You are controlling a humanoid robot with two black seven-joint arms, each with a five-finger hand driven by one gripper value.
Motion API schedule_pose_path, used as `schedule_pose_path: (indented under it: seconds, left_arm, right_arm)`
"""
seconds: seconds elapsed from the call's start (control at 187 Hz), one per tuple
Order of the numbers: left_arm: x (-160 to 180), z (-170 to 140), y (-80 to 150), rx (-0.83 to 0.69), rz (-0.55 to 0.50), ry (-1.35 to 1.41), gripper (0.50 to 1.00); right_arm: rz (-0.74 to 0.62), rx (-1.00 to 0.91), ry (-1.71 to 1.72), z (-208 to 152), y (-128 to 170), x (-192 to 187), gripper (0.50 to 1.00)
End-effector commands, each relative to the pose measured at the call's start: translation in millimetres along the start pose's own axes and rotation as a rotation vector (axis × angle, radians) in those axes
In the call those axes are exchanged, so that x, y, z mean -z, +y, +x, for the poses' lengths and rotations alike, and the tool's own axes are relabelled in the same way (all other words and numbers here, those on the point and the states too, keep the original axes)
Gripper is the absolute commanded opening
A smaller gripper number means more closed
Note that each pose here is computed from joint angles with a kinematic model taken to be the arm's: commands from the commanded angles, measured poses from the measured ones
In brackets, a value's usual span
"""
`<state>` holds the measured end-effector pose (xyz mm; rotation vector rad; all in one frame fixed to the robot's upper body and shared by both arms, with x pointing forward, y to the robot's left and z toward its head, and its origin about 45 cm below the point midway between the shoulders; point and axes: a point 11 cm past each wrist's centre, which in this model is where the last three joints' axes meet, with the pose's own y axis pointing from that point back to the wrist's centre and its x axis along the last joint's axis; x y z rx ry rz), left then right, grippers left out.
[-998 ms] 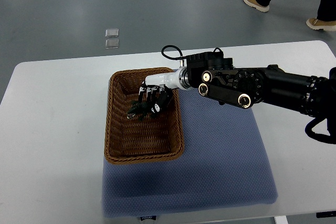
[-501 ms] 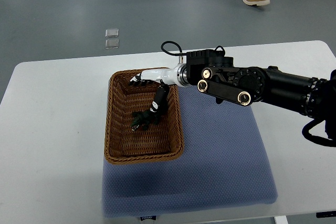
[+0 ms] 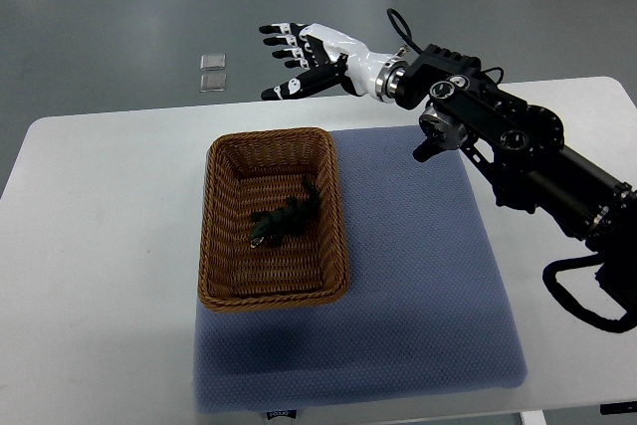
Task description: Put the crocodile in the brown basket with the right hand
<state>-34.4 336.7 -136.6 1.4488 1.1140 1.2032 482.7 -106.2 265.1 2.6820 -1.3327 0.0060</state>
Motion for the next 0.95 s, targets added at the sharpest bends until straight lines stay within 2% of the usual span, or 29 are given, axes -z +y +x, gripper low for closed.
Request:
schedule_pose_path:
  seconds: [0.0,0.085,0.208,0.459,0.944]
  left_arm:
    - [0.0,-0.1,0.0,0.0,0.0,0.0,1.0]
    - [0.0,-0.1,0.0,0.0,0.0,0.0,1.0]
    - [-0.1,-0.1,0.0,0.0,0.0,0.002,1.0]
    - [0.0,-0.6,0.0,0.002,0.0,0.0,1.0]
    - [0.0,-0.6,0.0,0.002,0.0,0.0,1.0]
  right_arm:
    - [0.057,-0.13,-0.254,29.6,21.7,-27.7,0.921]
    - [0.143,-0.226,-0.462,51.6,43.9,-49.2,0.924]
    - [0.193,-0.302,-0.7,62.0,69.1,-85.6,0.924]
    - [0.343,-0.35,-1.021,91.6,109.9,-109.7,0.924]
    - [0.341,-0.369,-1.028,98.5,117.8,-118.0,0.926]
